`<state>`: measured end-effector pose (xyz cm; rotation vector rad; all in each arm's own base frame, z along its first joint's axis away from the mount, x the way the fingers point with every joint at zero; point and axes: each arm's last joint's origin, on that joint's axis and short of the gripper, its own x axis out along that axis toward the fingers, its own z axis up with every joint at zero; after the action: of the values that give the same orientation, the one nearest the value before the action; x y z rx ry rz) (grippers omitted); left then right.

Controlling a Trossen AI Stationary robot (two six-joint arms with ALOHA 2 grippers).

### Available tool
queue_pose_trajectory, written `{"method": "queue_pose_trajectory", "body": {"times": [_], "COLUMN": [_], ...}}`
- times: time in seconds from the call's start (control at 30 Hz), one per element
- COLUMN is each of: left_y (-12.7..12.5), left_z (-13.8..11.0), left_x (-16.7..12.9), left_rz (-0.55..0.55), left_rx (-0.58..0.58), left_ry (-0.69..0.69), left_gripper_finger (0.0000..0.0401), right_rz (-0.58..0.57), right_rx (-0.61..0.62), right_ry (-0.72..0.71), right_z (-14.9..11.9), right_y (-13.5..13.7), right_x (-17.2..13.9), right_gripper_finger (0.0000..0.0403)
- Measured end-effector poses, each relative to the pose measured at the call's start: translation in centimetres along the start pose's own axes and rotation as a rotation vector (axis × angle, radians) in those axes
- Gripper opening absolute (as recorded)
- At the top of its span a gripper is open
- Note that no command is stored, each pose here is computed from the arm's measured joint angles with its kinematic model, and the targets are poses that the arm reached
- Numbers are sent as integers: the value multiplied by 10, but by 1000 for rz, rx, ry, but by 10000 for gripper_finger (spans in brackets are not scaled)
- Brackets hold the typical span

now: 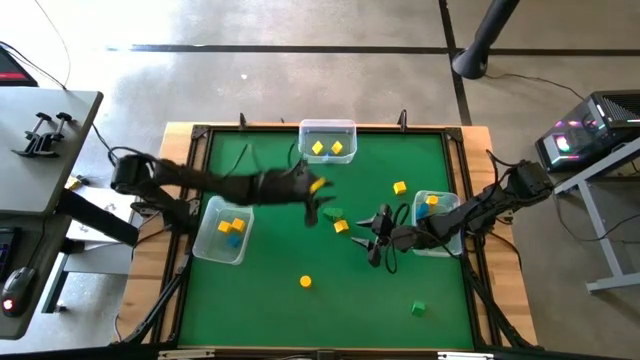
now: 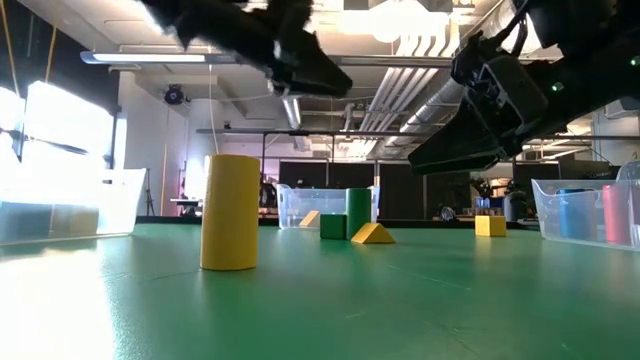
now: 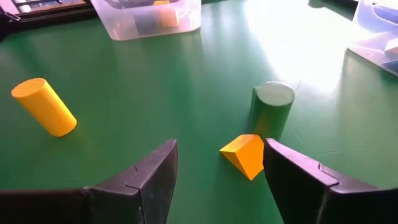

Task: Sort blocks by size
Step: Put the yellow square block into the left transparent bin

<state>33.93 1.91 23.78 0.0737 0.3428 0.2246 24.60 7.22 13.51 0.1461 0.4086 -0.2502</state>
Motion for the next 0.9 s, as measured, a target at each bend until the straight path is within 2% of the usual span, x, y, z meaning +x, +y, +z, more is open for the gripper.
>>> {"method": "queue_pose_trajectory", "body": {"times": [0.13, 0.27, 0.4, 0.73, 0.9], "left_y": [-32, -47, -50, -49, -50], "left_z": [-27, -41, -40, -41, -41], "left_x": [-15, -26, -28, -28, -28], "left_rz": [-16, 5, 50, 53, 46], "left_rx": [-20, -1, 4, -22, -34], "left_ry": [-130, -181, -199, -195, -196], "left_gripper_finger": [156, 156, 156, 156, 156], "right_rz": [-8, -12, -4, -33, -28], "right_rx": [-10, 8, -14, -2, -47], "right_ry": [-17, -39, -34, -47, -20], "right_z": [2, 6, 6, 10, 10], "right_y": [-2, -5, -6, -13, -17], "right_x": [1, 3, 4, 7, 8], "right_gripper_finger": [227, 227, 227, 227, 227]}}
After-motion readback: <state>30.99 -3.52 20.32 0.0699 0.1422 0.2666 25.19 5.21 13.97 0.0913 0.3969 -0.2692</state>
